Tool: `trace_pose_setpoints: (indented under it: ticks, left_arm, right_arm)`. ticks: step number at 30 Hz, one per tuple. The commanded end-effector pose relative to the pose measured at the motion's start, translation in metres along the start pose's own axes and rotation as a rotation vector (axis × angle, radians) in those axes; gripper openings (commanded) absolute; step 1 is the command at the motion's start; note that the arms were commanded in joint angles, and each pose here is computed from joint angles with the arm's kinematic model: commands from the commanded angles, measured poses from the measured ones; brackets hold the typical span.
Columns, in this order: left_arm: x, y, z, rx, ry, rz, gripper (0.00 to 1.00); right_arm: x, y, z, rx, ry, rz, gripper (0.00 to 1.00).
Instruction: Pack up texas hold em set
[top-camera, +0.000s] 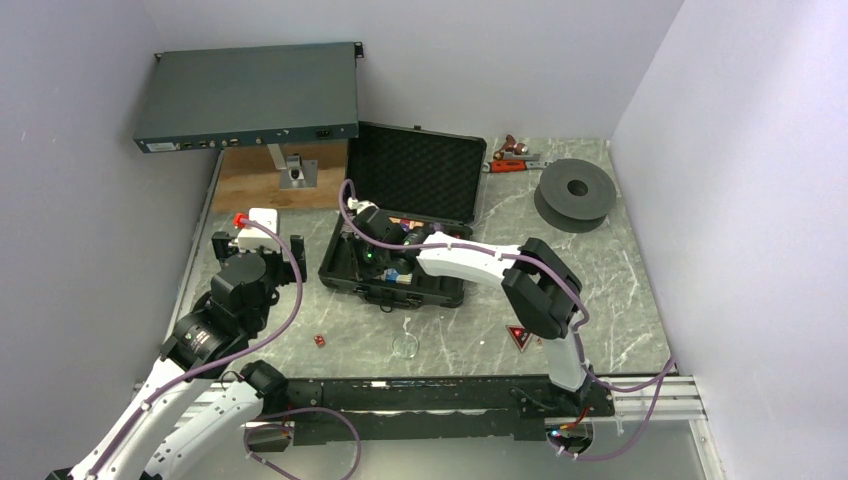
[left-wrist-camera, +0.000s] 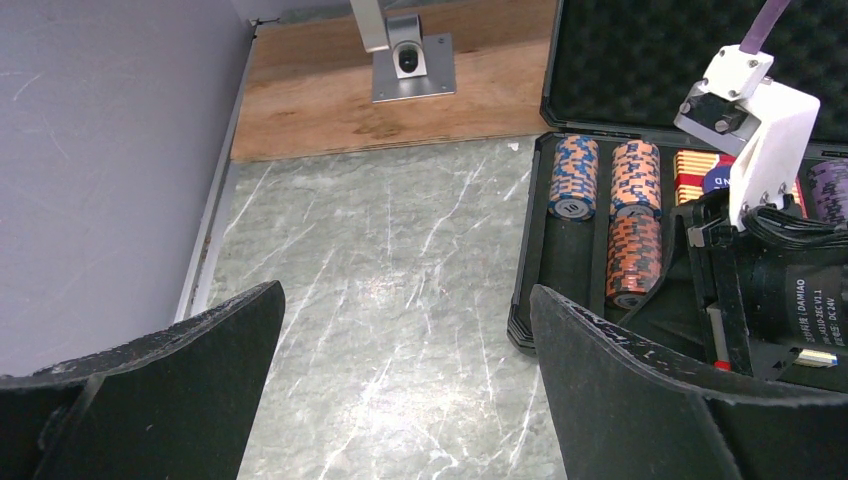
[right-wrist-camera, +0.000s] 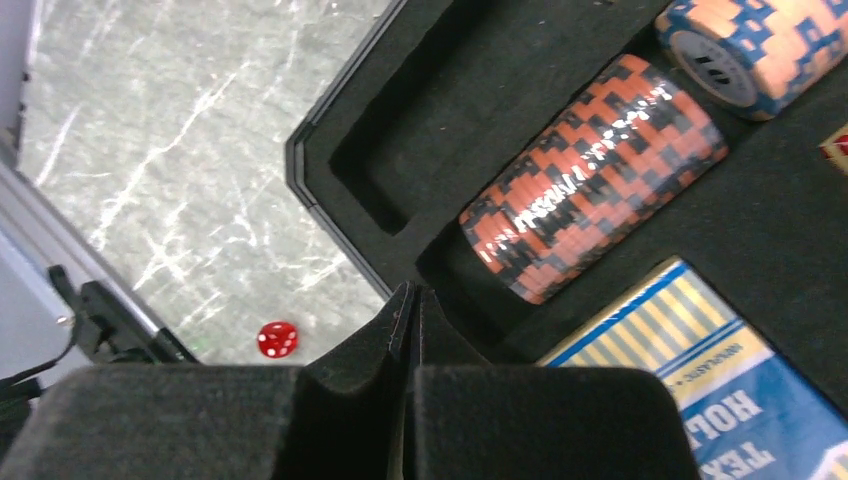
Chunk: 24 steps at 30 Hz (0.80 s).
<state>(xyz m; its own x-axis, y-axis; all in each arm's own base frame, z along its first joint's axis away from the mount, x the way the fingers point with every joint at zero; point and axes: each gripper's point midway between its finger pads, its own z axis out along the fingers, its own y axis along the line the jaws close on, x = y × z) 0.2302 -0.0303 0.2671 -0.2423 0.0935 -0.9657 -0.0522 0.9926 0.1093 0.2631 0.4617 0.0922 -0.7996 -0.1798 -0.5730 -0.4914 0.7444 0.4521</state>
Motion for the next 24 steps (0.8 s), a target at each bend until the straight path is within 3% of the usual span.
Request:
trace_pose_setpoints:
  ticks: [1, 15, 24]
  left_arm:
    - [-0.007, 0.004, 0.001, -0.024, -0.024, -0.021, 1.00]
    - [-0.006, 0.006, 0.001, -0.035, -0.020, -0.016, 1.00]
    - [-0.006, 0.006, 0.002, -0.040, -0.023, -0.013, 1.00]
  right_arm:
    - [-0.020, -0.013, 0.000, 0.087, -0.060, -0.081, 0.00]
    - [-0.055, -0.045, 0.004, 0.248, -0.123, -0.160, 0.00]
    - [-0.066, -0.050, -0.006, 0.216, -0.117, -0.180, 0.00]
